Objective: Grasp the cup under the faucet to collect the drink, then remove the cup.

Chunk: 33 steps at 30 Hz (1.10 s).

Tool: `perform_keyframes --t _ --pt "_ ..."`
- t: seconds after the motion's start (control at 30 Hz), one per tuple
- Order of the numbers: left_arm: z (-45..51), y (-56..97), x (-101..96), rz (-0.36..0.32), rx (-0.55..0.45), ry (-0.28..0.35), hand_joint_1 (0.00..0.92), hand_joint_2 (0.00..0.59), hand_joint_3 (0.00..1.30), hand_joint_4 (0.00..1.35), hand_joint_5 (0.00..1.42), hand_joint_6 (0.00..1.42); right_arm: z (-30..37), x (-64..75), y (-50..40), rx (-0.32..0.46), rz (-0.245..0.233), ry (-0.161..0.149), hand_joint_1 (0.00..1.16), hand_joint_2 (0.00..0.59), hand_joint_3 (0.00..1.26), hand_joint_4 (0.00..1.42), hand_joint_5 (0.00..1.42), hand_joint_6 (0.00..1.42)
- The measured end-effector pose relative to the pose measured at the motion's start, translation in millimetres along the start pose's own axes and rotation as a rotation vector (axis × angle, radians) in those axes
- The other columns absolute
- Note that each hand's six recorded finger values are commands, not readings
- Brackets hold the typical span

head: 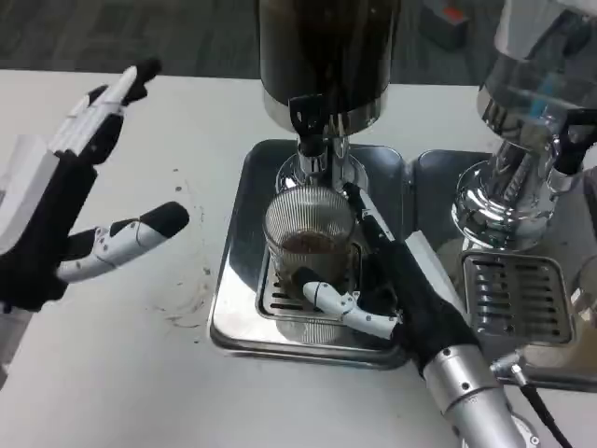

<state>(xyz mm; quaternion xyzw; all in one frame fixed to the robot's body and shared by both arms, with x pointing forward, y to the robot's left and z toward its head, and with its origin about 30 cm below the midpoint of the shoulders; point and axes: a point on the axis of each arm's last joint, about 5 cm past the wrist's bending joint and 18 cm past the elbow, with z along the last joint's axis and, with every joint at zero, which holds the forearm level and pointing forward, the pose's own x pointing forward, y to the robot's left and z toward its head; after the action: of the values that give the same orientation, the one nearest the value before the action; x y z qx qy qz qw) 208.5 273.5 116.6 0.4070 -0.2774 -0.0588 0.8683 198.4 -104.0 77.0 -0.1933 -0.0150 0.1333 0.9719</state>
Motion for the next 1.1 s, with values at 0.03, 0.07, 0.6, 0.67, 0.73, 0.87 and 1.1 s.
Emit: perform_keyframes --t 0.03,0.07,0.6,0.67,0.73,0.87,1.1 --pt "-1.5 -0.6 -3.5 -0.008 0.000 0.019 0.000 0.122 0.06 0.00 0.12 0.04 0.1 0.1 0.6 0.004 0.000 0.000 0.70 0.254 0.00 0.00 0.00 0.02" --pt "-4.3 -1.5 -8.9 -0.025 0.005 0.052 0.000 0.122 0.06 0.00 0.12 0.04 0.2 0.4 1.8 0.010 0.001 -0.001 0.70 0.254 0.00 0.00 0.00 0.02" --pt "-18.2 -17.6 -49.2 -0.155 -0.017 0.264 0.000 0.124 0.07 0.00 0.12 0.04 -6.0 7.0 15.8 0.080 0.001 -0.009 0.74 0.240 0.00 0.00 0.00 0.04" --pt "-18.3 -19.3 -50.4 -0.167 -0.022 0.268 0.000 0.126 0.08 0.00 0.12 0.04 -6.6 8.3 17.6 0.099 -0.005 -0.014 0.74 0.239 0.00 0.00 0.00 0.05" --pt "-18.2 -21.1 -51.2 -0.182 -0.025 0.270 0.000 0.126 0.08 0.00 0.12 0.04 -7.5 9.9 19.8 0.122 -0.012 -0.015 0.75 0.242 0.00 0.00 0.00 0.07" --pt "-18.6 -23.0 -53.0 -0.194 -0.030 0.278 0.000 0.127 0.08 0.00 0.12 0.04 -9.3 11.8 21.8 0.157 -0.025 -0.015 0.76 0.238 0.00 0.00 0.00 0.07" --pt "-17.5 -27.3 -55.4 -0.223 -0.041 0.279 0.000 0.133 0.10 0.00 0.13 0.04 -10.0 16.1 23.3 0.167 -0.029 -0.022 0.79 0.229 0.00 0.00 0.00 0.09"
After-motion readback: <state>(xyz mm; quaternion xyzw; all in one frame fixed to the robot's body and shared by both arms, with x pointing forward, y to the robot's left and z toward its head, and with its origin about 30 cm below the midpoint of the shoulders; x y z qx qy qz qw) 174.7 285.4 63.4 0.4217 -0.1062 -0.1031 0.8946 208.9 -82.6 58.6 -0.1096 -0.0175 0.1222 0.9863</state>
